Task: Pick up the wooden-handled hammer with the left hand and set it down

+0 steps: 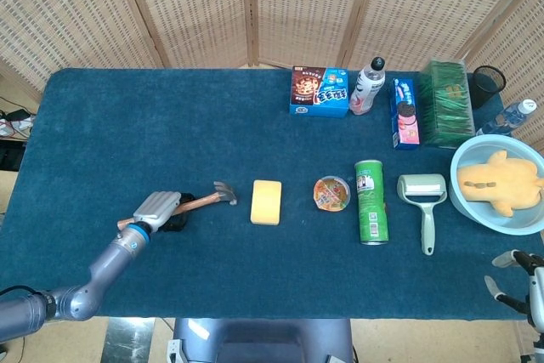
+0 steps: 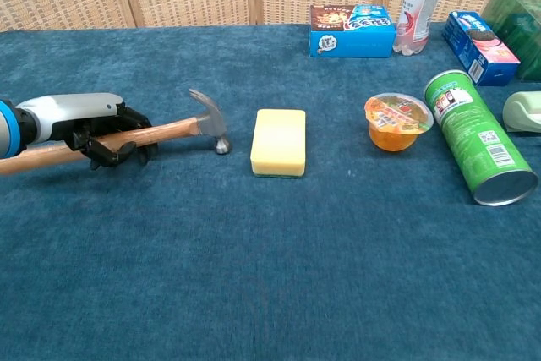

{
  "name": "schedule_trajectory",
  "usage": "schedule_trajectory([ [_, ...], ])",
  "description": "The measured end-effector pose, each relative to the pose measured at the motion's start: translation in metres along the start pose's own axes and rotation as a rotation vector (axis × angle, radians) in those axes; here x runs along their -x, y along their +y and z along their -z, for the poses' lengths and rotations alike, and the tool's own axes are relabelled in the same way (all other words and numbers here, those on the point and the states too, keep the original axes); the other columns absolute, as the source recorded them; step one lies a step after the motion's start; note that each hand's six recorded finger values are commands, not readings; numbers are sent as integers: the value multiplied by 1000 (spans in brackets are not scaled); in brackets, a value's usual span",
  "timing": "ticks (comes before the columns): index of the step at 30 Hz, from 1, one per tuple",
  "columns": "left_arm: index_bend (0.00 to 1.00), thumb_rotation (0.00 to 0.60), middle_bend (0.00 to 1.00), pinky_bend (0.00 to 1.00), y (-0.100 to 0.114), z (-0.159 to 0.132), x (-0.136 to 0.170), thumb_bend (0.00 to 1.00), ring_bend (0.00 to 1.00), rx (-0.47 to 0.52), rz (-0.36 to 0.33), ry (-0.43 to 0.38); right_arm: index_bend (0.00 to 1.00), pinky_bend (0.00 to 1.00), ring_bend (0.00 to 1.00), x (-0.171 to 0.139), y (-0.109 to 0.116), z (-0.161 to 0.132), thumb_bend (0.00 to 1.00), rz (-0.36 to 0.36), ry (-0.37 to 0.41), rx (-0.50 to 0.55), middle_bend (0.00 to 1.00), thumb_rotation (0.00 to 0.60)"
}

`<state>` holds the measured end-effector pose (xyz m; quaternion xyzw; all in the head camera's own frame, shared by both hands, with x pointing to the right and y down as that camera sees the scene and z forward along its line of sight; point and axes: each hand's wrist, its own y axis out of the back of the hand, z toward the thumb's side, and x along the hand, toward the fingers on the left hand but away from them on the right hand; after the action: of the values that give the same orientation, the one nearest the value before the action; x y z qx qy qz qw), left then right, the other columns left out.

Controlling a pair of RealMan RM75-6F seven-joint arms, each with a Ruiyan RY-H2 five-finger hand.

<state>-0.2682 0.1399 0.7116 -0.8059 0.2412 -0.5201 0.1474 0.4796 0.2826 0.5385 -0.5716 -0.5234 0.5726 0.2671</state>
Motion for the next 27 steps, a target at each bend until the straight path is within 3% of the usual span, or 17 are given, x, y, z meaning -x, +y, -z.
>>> schedule_trajectory([
  [6, 482, 600, 603, 697, 15, -12, 4, 743, 580, 112, -83, -88, 504, 381, 443, -1, -1, 0, 287, 4, 3, 9, 514, 600],
  [12, 484, 600, 612, 718, 33, -18, 11, 707, 599, 164, -183, -168, 504, 382, 443, -4, -1, 3, 288, 11, -3, 19, 514, 600],
  [15, 491, 600, 614, 723, 40, -18, 15, 698, 605, 164, -195, -186, 504, 381, 443, -5, -1, 4, 287, 13, -5, 25, 514, 600],
  [20, 522, 600, 649, 731, 49, -18, 21, 698, 629, 122, -145, -189, 505, 381, 443, -6, -1, 6, 287, 14, -12, 33, 514, 600],
  [27, 523, 600, 661, 735, 62, -30, 23, 699, 644, -9, -14, -191, 505, 381, 443, -6, -5, 7, 288, 11, -10, 45, 514, 600],
])
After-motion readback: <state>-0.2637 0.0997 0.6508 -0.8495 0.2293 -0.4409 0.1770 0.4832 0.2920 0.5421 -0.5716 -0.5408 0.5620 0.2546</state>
